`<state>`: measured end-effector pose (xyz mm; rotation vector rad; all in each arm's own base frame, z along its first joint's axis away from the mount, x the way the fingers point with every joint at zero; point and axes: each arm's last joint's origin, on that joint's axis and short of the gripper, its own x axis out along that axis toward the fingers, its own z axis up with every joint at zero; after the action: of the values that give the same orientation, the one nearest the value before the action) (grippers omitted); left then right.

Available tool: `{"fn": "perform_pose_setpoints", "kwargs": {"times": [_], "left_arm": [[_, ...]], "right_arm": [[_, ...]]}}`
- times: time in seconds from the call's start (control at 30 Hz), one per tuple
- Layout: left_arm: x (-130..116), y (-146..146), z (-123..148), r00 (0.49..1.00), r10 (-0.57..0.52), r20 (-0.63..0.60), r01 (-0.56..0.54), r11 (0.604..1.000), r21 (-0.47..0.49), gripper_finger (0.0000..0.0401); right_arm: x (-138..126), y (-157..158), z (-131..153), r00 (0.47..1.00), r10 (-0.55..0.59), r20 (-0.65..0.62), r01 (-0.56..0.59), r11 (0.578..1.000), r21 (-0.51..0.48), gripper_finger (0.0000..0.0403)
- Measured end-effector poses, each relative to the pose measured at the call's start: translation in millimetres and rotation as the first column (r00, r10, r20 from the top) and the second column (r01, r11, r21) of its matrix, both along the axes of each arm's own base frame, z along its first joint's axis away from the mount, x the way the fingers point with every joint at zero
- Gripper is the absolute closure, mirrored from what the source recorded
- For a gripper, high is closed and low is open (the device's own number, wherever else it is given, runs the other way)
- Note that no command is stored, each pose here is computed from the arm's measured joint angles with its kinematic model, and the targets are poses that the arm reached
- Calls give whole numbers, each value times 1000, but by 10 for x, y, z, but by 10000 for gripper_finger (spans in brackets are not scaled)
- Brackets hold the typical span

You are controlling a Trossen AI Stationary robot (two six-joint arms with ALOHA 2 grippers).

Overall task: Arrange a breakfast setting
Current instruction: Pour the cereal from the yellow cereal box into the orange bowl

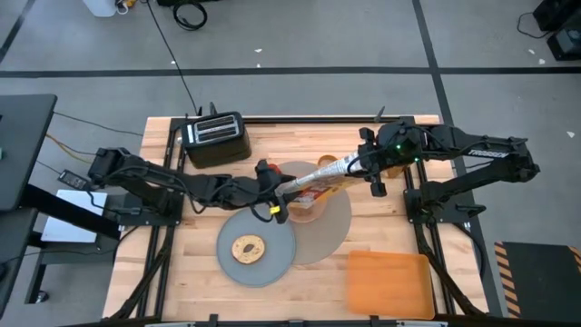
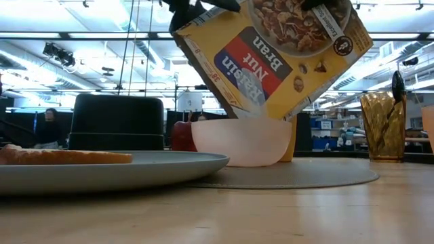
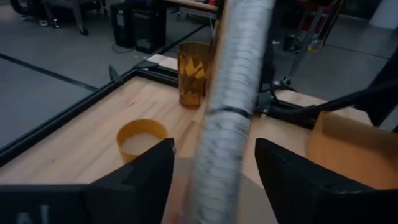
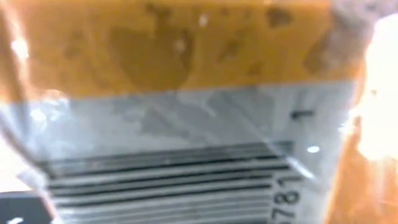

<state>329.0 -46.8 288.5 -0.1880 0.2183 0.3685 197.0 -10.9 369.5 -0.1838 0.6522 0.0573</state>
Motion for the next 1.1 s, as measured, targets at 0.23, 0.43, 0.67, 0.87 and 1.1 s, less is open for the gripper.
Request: {"fn": "perform_pose_setpoints", "kwargs": {"times": [0.23, 0.43, 0.67, 0.87, 1.1], "left_arm": [[59, 59, -71, 999, 3, -37, 0, 998, 66, 204], [60, 54, -65, 999, -6, -41, 9, 996, 88, 306], [62, 53, -58, 999, -13, -41, 18, 994, 107, 389], [62, 54, -57, 999, -14, -45, 19, 993, 117, 388], [62, 50, -57, 999, -15, -44, 20, 993, 117, 394]], "right_arm": [[38, -3, -28, 1000, 0, -16, 0, 1000, 1, 251], [48, -3, -26, 1000, -1, -11, 1, 1000, 1, 250], [49, -3, -22, 1000, 7, -6, -7, 1000, -7, 249], [49, -3, -22, 1000, 7, -6, -7, 1000, -8, 248], [43, 8, -15, 1000, 16, 0, -16, 999, 40, 211]]}}
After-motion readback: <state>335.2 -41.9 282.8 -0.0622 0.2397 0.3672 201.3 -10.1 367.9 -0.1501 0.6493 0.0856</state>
